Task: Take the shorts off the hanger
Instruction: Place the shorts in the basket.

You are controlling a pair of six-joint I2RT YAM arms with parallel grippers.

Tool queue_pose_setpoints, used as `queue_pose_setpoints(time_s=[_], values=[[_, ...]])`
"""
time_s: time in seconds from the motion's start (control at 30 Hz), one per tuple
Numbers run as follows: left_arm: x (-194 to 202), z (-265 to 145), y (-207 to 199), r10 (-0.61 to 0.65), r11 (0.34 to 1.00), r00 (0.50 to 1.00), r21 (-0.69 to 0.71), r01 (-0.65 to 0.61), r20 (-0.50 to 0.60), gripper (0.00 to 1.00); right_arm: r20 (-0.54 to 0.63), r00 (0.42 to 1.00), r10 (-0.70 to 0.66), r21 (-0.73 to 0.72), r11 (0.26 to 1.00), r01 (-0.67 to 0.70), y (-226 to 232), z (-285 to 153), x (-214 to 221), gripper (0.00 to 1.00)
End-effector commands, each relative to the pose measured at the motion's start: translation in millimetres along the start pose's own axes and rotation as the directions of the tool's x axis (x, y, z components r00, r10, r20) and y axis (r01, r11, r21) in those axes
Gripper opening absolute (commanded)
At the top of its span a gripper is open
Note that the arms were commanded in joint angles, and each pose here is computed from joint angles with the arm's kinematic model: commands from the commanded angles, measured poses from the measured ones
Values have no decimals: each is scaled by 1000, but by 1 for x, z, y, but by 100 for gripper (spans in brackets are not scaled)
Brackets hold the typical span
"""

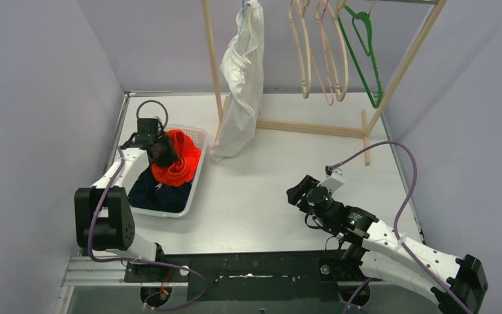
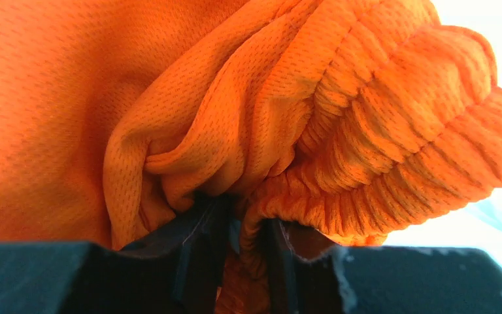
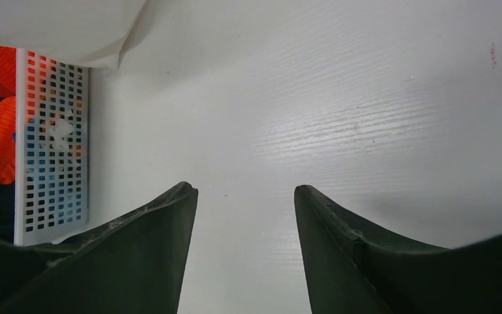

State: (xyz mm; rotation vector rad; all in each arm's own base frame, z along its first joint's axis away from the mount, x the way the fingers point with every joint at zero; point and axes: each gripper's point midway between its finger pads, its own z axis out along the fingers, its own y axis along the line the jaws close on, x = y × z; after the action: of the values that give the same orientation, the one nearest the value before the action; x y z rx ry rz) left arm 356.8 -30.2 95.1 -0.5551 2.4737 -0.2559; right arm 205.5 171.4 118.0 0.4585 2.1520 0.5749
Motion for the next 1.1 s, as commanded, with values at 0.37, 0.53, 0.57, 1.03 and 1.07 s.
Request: queue_pose_setpoints(time_s=[0.37, 0.53, 0.57, 1.03, 1.07], values=[[-6, -49, -6, 10, 997, 985, 69, -22, 173, 63, 142, 959, -243, -260, 926, 273, 89, -21, -41, 65], [-7, -80, -9, 28, 990, 954, 122, -67, 297, 73, 278, 862, -424, -165, 863, 478, 120, -32, -48, 65], [-8, -85, -9, 32, 989, 947, 128, -76, 319, 74, 308, 831, -464, -143, 841, 522, 129, -36, -48, 65], [-22, -114, 2, -21, 996, 895, 87, -20, 445, 79, 393, 747, -537, -178, 752, 635, 269, -28, -124, 81], [-23, -115, 3, -26, 996, 892, 83, -13, 451, 79, 391, 763, -514, -180, 771, 611, 273, -25, -132, 81]])
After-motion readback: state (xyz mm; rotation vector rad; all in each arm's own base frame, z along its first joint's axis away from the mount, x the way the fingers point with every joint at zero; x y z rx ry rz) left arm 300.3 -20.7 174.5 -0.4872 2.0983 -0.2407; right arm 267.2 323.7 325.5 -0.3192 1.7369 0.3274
